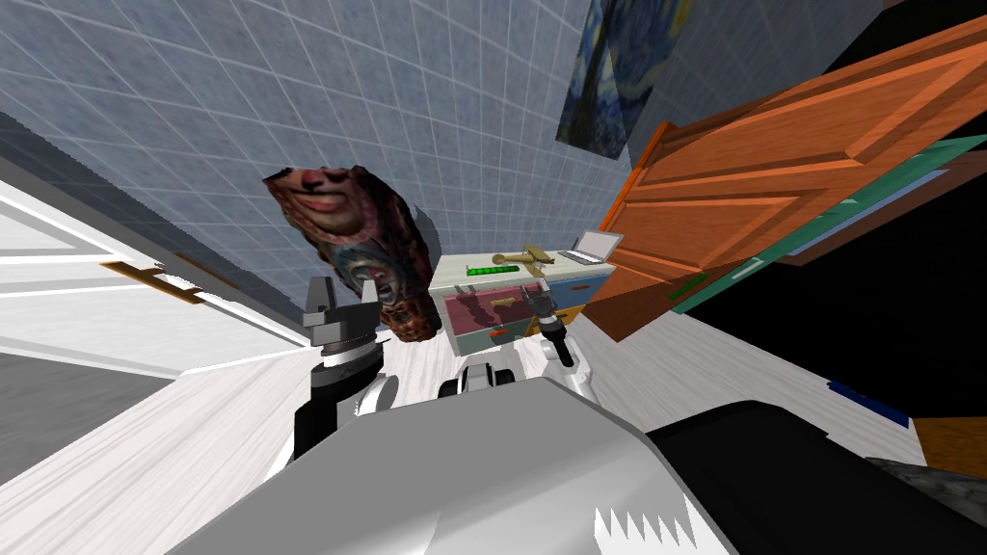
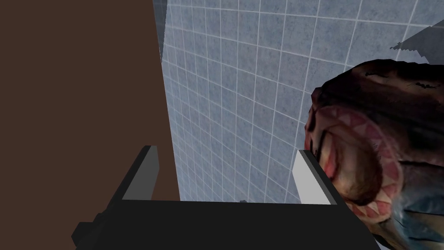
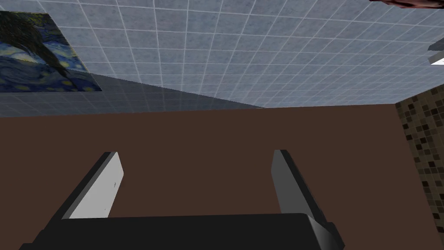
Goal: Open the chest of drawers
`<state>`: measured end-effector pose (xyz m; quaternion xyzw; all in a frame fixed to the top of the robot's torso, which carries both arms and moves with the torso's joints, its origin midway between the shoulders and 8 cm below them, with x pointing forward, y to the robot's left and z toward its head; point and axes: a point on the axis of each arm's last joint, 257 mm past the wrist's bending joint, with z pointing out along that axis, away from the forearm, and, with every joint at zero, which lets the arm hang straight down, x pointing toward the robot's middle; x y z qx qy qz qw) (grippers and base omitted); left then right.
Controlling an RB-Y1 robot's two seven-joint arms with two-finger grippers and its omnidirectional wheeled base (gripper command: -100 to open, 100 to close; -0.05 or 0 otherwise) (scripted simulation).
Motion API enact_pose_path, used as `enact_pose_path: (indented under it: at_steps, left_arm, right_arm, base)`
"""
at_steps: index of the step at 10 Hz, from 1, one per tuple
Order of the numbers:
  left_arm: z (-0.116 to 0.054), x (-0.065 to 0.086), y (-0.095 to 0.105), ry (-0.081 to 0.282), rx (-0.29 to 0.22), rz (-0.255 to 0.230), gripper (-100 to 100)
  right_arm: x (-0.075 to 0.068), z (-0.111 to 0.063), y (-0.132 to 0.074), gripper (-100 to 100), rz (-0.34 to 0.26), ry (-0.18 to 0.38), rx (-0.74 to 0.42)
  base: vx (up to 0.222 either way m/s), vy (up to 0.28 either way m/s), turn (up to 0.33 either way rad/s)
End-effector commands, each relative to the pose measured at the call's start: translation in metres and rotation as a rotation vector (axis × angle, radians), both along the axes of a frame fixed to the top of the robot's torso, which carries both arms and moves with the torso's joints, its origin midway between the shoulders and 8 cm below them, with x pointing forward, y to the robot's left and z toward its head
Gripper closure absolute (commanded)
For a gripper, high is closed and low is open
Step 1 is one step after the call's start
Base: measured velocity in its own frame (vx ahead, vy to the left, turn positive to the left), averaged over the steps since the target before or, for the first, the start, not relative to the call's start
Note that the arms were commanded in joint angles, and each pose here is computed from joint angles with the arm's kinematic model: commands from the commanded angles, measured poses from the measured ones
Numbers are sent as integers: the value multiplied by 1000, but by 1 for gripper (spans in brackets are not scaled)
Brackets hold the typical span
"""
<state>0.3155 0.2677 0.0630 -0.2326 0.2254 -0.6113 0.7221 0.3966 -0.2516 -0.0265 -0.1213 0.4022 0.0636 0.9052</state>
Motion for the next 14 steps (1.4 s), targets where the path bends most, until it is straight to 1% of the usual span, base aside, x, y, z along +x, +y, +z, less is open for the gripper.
enact_pose_path:
  at_steps: [1,3,4,6,7,9,10,12,13,14]
  left_arm:
    - [0,0,0,0,0,0,0]
    - [0,0,0,0,0,0,0]
    - [0,0,0,0,0,0,0]
    - [0,0,0,0,0,0,0]
    - [0,0,0,0,0,0,0]
    - [0,0,0,0,0,0,0]
    - [0,0,0,0,0,0,0]
    - [0,0,0,0,0,0,0]
    - [0,0,0,0,0,0,0]
    - [0,0,0,0,0,0,0]
  right_arm:
    - [5,-11,-2,-100,-66,-6,-95]
    - [5,-11,-2,-100,-102,-22,-137]
    - [11,-22,-4,-100,-133,-14,-193]
    - [11,-22,-4,-100,-167,-29,-232]
    - [16,-34,-7,-100,-198,-19,-290]
    - [16,-34,-7,-100,-229,-34,-328]
    - [22,-46,-11,-100,-258,-21,-386]
    - [22,-46,-11,-100,-287,-36,-422]
    - [27,-60,-15,-100,-317,-23,-483]
    - [27,-60,-15,-100,-332,-31,-503]
  base:
    - [37,52,-12]
    - [20,41,-7]
    - [19,49,-20]
    - [23,42,-5]
    - [27,53,-20]
    - [20,45,-7]
    - [21,52,-20]
    - [19,35,-7]
    - [24,41,-23]
    - [23,47,-19]
